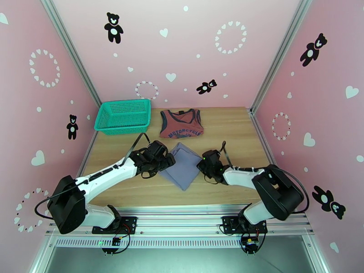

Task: Fold and stack the mixed laundry pile

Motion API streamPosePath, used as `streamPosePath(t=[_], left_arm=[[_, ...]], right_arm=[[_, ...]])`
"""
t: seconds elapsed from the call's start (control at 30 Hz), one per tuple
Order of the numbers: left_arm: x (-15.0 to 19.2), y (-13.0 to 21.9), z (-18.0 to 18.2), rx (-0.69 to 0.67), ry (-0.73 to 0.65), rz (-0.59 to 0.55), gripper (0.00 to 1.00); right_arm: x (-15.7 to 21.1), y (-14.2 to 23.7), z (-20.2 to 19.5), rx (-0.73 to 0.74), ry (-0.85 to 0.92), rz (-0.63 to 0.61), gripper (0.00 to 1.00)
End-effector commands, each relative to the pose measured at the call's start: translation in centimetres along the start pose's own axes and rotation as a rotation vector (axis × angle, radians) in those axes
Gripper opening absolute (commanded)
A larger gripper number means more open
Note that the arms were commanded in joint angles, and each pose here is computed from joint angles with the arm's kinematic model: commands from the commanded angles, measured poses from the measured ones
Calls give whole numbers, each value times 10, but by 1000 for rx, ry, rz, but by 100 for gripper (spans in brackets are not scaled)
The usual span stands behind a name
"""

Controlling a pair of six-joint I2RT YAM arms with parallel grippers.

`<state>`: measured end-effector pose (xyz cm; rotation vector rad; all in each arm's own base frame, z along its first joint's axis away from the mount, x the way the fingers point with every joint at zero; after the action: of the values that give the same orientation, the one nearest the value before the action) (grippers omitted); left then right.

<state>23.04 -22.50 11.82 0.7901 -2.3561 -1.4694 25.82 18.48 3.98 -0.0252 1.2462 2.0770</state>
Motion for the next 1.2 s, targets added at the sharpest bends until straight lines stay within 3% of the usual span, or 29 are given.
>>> streamPosePath(t=[0.0, 0.23, 0.53, 0.83, 0.97, 1.17], left_arm=[[22, -16, 16, -39, 66, 90, 94], [27, -36, 38, -100, 155, 80, 95], [46, -58, 0, -12, 171, 156, 96], [49, -80, 8, -45, 187, 152, 91], [49, -95, 10, -82, 177, 156, 72], [47, -113, 16, -136, 170, 153, 30]], right_arm=[[0, 14, -30, 137, -169, -114, 0], [-6, 26, -19, 103, -172, -130, 0], [4, 12, -22, 108, -166, -86, 0], [12, 7, -23, 114, -161, -60, 0], [12, 9, -22, 111, -155, -57, 0], [14, 10, -21, 107, -139, -40, 0]])
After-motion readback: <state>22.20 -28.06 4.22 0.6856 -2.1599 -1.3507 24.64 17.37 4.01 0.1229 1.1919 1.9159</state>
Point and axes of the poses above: each hand's point on the last joint's axis, 136 mm out from that joint toward the fingers, its own y axis back along the fingers, its own z axis along the line the jaws close on, x = y × z, the point moved 3 cm from there along y, back along the fingers, and after that the axes turned 12 degrees about y, right-handed, at the moved point
